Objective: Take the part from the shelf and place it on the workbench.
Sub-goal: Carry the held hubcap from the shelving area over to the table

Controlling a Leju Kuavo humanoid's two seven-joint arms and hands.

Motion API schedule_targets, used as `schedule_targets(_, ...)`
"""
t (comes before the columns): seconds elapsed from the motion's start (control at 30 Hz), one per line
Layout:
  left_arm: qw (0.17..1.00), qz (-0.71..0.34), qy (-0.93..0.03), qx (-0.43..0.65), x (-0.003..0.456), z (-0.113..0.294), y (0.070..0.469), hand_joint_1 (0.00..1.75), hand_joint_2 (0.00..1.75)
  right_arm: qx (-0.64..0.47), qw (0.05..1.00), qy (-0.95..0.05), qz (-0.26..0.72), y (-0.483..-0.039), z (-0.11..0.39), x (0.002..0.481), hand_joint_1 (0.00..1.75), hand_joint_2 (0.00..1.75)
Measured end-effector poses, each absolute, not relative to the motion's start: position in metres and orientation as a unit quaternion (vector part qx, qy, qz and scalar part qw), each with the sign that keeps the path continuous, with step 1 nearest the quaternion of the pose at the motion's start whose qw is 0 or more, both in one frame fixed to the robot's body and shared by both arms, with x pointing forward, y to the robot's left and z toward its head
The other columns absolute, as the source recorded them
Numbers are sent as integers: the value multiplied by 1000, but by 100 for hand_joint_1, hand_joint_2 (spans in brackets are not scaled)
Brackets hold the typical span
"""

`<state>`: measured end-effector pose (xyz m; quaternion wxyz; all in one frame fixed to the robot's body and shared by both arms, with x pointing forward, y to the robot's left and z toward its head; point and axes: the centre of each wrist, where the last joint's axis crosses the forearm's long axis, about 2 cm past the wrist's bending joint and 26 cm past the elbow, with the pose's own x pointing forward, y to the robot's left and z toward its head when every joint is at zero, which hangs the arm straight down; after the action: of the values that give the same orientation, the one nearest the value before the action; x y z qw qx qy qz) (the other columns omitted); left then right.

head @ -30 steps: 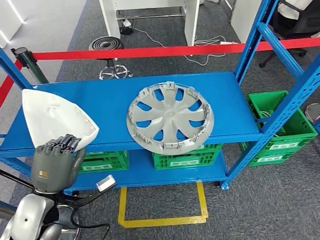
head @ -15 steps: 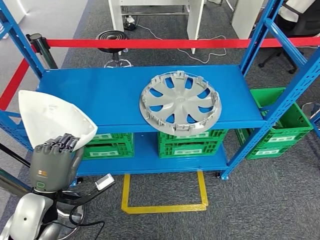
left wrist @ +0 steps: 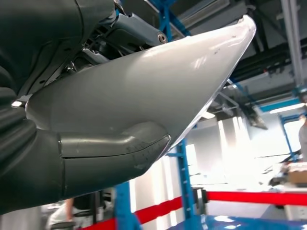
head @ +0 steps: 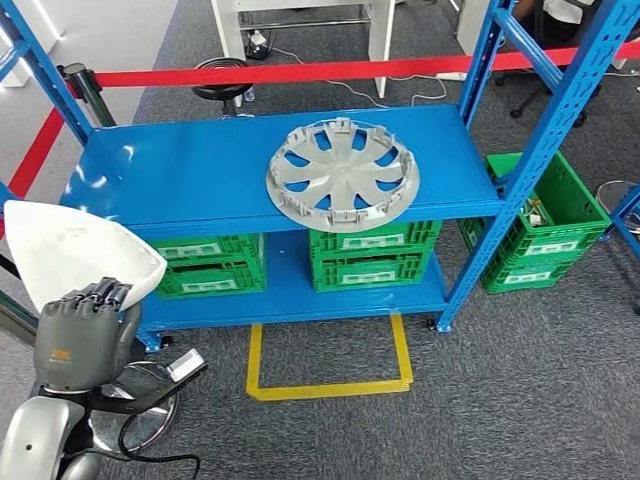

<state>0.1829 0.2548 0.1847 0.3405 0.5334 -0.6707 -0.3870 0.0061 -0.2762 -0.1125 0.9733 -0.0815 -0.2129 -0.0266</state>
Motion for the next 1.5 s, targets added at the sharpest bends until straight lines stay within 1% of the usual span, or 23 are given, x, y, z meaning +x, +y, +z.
schedule_targets(0.47,341,-392,-654,550,182,183,273,175,175,-78,975,-206,-28,-269,-112,5,0,0)
schedule_targets(1.5,359,-387,-643,555,184,184,285,175,175,-71,975,-207,-29,-261,-112,7,0,0)
